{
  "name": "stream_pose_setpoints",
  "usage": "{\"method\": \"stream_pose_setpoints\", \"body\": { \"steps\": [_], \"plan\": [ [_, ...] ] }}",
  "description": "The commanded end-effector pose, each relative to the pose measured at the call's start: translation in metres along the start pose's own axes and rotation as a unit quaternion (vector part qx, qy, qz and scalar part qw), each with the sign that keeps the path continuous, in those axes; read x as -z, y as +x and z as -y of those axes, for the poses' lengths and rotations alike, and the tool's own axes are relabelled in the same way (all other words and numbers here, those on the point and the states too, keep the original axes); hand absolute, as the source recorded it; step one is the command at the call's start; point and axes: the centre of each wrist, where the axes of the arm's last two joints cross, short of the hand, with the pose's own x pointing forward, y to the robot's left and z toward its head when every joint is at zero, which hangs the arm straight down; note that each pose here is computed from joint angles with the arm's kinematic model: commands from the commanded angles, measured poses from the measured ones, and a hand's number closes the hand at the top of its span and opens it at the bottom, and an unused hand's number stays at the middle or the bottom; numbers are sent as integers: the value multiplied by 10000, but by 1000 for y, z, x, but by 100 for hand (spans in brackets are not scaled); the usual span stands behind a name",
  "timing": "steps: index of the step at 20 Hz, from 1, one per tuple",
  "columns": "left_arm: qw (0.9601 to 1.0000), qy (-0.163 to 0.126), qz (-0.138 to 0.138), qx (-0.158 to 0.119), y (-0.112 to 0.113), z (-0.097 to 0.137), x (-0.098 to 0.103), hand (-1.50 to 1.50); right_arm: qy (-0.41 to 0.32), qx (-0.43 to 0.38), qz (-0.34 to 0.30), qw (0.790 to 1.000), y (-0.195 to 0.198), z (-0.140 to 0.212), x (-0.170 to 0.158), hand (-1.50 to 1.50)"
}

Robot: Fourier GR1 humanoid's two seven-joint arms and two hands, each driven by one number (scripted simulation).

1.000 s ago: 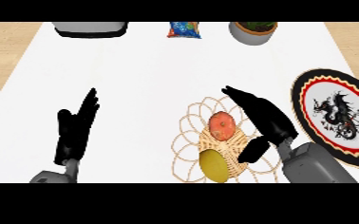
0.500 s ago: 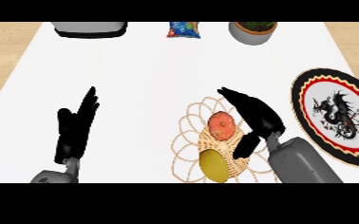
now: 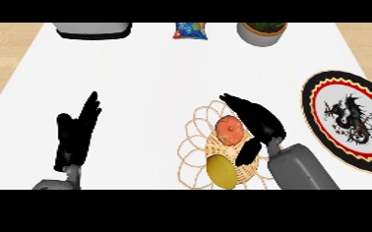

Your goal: Pick the squash from the placemat and place it in the plate

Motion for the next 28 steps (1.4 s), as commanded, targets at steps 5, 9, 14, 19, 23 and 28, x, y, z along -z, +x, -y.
{"method": "stream_pose_setpoints", "body": {
  "steps": [5, 9, 14, 19, 23, 28],
  "plan": [
    [9999, -102, -12, 58, 7, 8, 2, 0, 185, -78, -116, 9997, 4, -29, 31, -150],
    [10000, 74, -12, -1, 6, -1, -1, 0, 138, -105, -141, 9998, -27, -12, 28, 150],
    [10000, -19, -1, -1, 7, 10, 6, 0, -175, -491, 300, 9982, -26, -30, 19, 150],
    [10000, 70, 1, 26, 13, 20, 3, 0, -539, -658, 185, 9962, -20, -7, 15, 150],
    [10000, -31, 6, -61, -19, 4, -1, 0, -1055, -267, -666, 9918, -49, 3, 18, 150],
    [10000, 59, 32, 27, 14, 7, 9, 0, -2069, -161, -1281, 9698, -80, 32, 1, 150]
  ]
}}
